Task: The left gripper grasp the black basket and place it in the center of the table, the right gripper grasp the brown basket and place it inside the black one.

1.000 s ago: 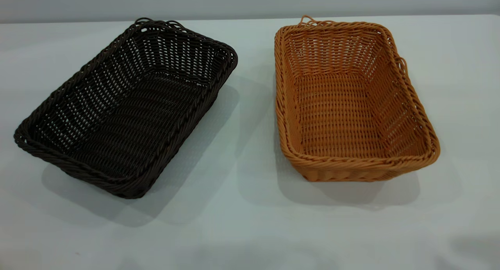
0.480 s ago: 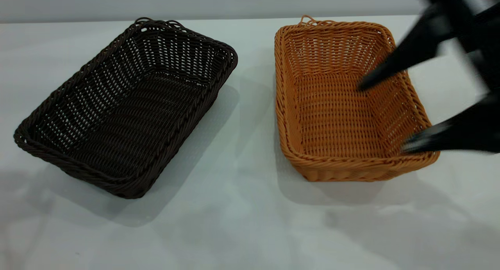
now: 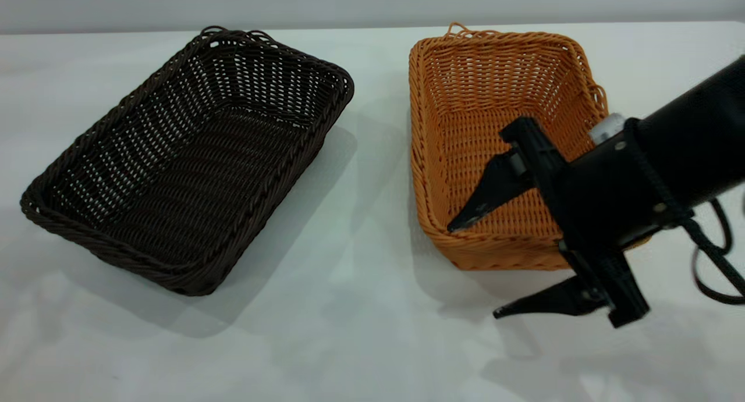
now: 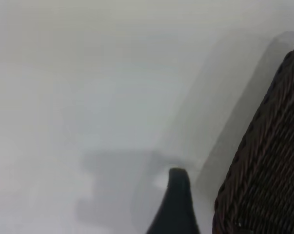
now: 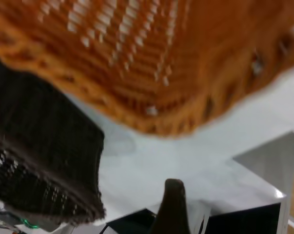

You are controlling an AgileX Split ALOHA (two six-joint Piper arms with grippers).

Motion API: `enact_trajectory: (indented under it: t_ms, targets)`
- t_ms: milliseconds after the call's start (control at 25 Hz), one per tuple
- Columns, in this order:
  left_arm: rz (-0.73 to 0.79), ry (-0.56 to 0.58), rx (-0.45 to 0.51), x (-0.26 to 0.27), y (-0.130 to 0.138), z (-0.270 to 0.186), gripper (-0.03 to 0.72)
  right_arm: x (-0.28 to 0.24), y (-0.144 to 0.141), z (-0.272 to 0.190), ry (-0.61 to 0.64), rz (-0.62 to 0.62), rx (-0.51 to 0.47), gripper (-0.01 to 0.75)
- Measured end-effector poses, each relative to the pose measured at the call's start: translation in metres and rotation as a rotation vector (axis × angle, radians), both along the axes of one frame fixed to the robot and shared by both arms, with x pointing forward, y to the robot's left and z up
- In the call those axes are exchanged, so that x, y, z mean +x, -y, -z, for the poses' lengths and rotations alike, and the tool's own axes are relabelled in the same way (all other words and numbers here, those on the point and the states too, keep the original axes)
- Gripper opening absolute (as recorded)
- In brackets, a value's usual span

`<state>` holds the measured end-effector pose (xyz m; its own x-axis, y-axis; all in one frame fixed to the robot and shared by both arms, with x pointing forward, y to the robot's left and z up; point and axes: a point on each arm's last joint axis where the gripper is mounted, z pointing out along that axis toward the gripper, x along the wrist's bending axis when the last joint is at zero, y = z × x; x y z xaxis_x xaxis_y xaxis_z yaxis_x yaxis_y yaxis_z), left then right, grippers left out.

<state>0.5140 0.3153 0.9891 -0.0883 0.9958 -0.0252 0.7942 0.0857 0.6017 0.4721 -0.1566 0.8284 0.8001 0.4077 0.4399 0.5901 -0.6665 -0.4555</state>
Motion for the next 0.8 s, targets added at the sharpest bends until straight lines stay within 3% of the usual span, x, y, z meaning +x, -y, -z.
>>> enact_trajectory:
  t_ms: [160, 440, 800]
  targets:
    - [0.000, -0.054, -0.002, 0.005, 0.000, 0.010, 0.580, 0.016, -0.005, -0.001, 0.030, 0.028, -0.019, 0.586]
    - [0.000, -0.065, -0.003, 0.016, -0.001, 0.010, 0.580, 0.025, 0.005, 0.019, -0.082, 0.235, -0.147, 0.584]
    - [0.061, -0.220, 0.011, 0.058, 0.008, 0.031, 0.580, 0.039, 0.002, 0.027, -0.075, 0.270, -0.173, 0.530]
